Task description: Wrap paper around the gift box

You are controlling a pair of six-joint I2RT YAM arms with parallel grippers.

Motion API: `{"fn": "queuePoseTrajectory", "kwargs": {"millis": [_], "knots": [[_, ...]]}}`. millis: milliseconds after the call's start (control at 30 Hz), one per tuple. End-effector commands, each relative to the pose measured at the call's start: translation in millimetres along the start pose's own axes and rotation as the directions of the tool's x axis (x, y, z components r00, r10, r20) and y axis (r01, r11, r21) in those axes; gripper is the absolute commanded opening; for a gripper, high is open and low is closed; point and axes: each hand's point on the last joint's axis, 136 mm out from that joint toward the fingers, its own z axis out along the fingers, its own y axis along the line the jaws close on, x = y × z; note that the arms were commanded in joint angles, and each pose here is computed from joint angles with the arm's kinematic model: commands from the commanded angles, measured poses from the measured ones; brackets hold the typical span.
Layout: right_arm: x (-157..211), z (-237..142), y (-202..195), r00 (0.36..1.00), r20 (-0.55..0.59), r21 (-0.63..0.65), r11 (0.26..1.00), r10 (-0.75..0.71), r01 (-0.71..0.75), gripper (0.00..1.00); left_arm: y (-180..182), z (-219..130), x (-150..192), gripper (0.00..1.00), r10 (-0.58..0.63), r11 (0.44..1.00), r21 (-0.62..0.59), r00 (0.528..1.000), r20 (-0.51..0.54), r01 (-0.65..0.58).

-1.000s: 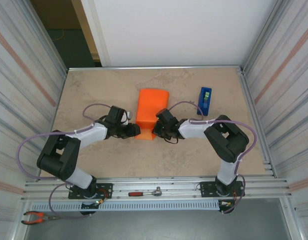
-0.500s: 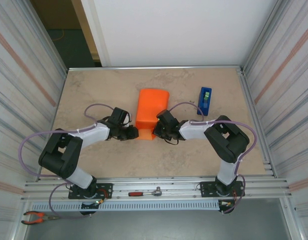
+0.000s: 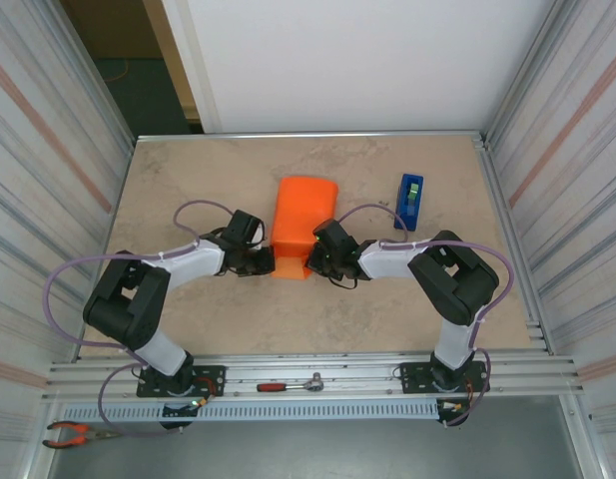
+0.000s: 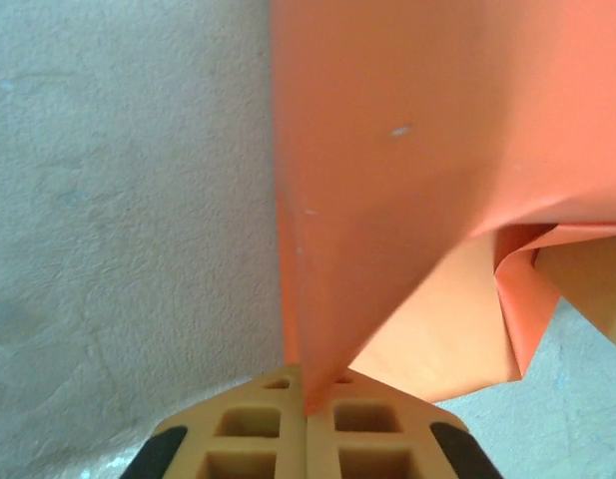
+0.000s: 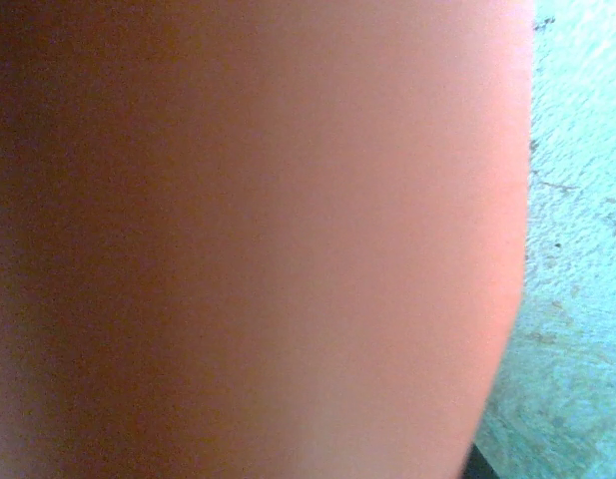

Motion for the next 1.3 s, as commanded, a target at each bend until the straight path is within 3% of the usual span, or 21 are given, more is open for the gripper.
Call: {"fn": "queuePoseTrajectory", "kwargs": {"millis": [0,267,467,633,867,1033,1267], "knots": [[12,-1,-22,1.0,-0.028,0.073,0.997,0.004,-0.002,0.0,-6,-2,-4,0.02,0.033,0.999,-0.006,0.999,0.001,-0.033],[12,-1,-23,1.0,-0.025,0.072,0.997,0.004,-0.002,0.0,0,-5,1,0.23,0.031,0.998,-0.063,0.999,-0.009,-0.031],[12,0,-22,1.0,-0.024,0.07,0.998,0.006,-0.004,0.0,8,-3,6,0.23,0.022,0.995,-0.096,1.0,-0.016,-0.023],[12,1,-23,1.0,-0.026,0.07,0.998,0.006,-0.004,0.0,8,-1,7,0.13,0.027,0.994,-0.101,0.999,-0.021,-0.029],[12,1,-22,1.0,-0.026,0.067,0.998,0.007,-0.005,0.0,9,0,11,0.24,0.034,0.993,-0.114,0.999,-0.027,-0.036],[12,1,-21,1.0,-0.025,0.064,0.998,0.007,-0.005,0.0,7,-2,10,0.02,0.038,0.993,-0.107,0.999,-0.026,-0.04],[13,1,-23,1.0,-0.026,0.071,0.997,0.007,-0.005,0.0,-13,-14,-4,0.0,0.04,0.998,-0.043,0.999,0.004,-0.04]]}}
